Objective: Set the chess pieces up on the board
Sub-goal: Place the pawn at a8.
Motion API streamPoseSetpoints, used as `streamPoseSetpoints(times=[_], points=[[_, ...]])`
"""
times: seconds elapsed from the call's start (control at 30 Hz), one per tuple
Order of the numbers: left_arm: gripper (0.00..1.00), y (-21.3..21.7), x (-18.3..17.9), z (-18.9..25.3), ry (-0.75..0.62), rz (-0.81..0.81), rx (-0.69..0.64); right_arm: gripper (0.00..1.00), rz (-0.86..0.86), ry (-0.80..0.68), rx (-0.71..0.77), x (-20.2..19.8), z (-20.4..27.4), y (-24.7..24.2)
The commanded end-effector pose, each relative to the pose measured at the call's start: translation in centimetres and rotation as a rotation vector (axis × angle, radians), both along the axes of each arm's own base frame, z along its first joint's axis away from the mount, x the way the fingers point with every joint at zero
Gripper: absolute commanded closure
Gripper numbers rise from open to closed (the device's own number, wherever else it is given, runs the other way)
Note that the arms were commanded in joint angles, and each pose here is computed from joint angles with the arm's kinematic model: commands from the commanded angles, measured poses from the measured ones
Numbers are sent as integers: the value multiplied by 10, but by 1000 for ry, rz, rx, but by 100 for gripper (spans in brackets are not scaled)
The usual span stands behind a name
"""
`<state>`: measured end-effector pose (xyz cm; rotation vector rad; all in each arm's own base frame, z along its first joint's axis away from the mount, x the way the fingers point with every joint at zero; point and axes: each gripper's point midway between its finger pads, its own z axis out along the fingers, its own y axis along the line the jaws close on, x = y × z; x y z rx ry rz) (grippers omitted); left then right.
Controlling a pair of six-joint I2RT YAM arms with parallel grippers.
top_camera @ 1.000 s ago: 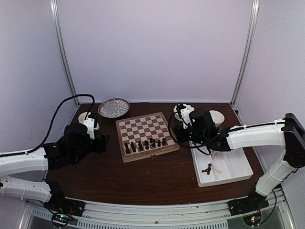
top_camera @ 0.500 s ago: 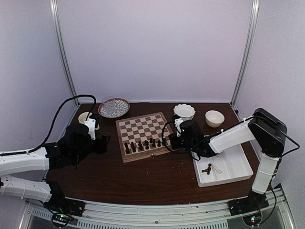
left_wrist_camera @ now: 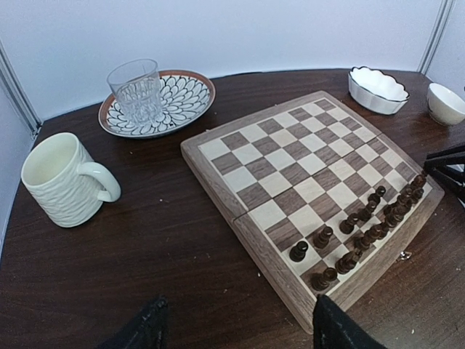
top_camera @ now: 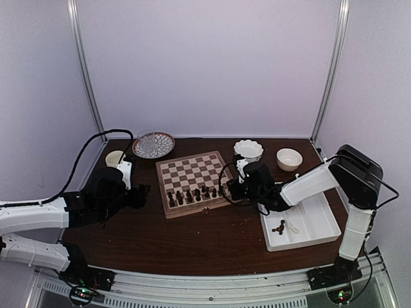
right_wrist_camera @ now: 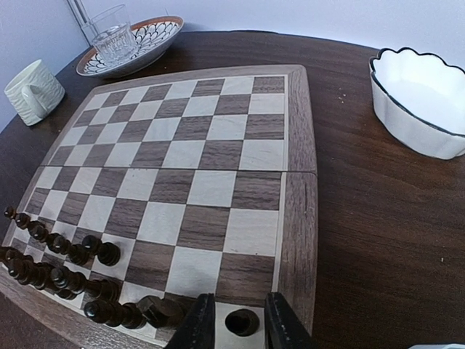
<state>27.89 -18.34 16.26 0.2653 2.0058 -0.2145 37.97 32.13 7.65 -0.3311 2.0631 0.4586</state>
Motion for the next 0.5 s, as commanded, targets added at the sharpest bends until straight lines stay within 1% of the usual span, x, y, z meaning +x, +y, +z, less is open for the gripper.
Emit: streamPoseSetpoints(times=[0.0,0.03,0.13,0.17,0.2,0.33,0.4,0.47], points=[[32,-4,6,19,-50,0,-36,74,8,4,27,-1,0,1],[32,-4,6,19,-50,-1,-36,73,11,3,26,-1,2,1],[32,-3,5,20,-52,-1,-38,65,14,-3,13,-2,12,-1],[32,-3,5,20,-53,-1,-39,62,7,6,-7,-3,13,-5],[32,-3,5,21,-54,0,-39,61,-6,13,-27,-4,15,-8],[32,-2,4,22,-55,1,-44,62,-36,7,-73,-6,35,-21],[32,-1,4,23,-56,2,-47,63,-29,20,-93,-9,42,-23],[32,-1,4,23,-57,3,-49,63,-18,62,-154,-9,43,-23]])
